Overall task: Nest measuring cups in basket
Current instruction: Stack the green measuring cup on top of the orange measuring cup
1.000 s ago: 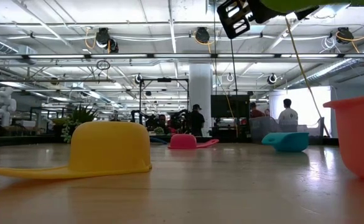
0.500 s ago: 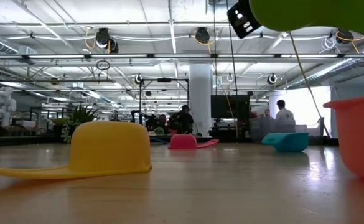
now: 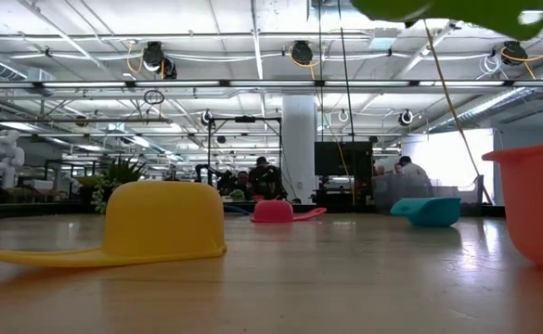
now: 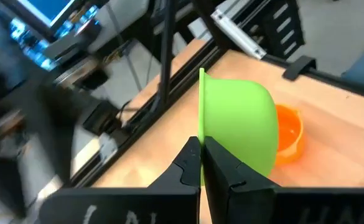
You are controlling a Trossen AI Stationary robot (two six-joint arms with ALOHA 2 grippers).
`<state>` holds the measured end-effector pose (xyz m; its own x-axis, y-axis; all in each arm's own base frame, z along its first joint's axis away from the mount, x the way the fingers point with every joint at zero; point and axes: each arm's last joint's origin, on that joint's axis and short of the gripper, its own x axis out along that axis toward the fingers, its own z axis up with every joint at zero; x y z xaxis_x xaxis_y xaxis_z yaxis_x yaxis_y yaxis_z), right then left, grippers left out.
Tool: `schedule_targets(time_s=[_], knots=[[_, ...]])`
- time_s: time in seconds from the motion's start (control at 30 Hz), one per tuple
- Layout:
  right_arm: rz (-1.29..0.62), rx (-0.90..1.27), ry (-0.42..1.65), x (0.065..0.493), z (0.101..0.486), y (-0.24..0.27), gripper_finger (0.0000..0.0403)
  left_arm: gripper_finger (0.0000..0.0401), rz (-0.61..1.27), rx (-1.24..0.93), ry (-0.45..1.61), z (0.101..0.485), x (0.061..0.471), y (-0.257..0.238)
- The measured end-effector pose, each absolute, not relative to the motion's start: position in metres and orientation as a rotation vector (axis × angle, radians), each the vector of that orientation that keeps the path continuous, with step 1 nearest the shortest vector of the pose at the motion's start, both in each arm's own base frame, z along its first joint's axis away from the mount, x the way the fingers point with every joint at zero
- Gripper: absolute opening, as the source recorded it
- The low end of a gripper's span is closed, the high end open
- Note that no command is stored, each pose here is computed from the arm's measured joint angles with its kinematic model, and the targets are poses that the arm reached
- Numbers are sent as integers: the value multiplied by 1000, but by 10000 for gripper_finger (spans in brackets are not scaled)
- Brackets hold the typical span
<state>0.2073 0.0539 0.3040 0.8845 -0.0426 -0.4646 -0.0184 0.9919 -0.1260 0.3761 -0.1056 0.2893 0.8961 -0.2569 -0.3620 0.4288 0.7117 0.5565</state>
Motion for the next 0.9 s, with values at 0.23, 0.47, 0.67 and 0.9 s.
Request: schedule_targets(time_s=[0.23,0.47,0.67,0.9], knots=[[-168,-227,440,198,301,88,157,1,-264,654,248,287,334,-88],[-227,-306,411,195,293,114,157,1,-166,609,79,284,287,-68],[-267,-317,397,196,286,128,157,1,-94,562,-32,280,263,-59],[-343,-459,328,208,283,144,157,1,-14,465,-148,270,254,-47]])
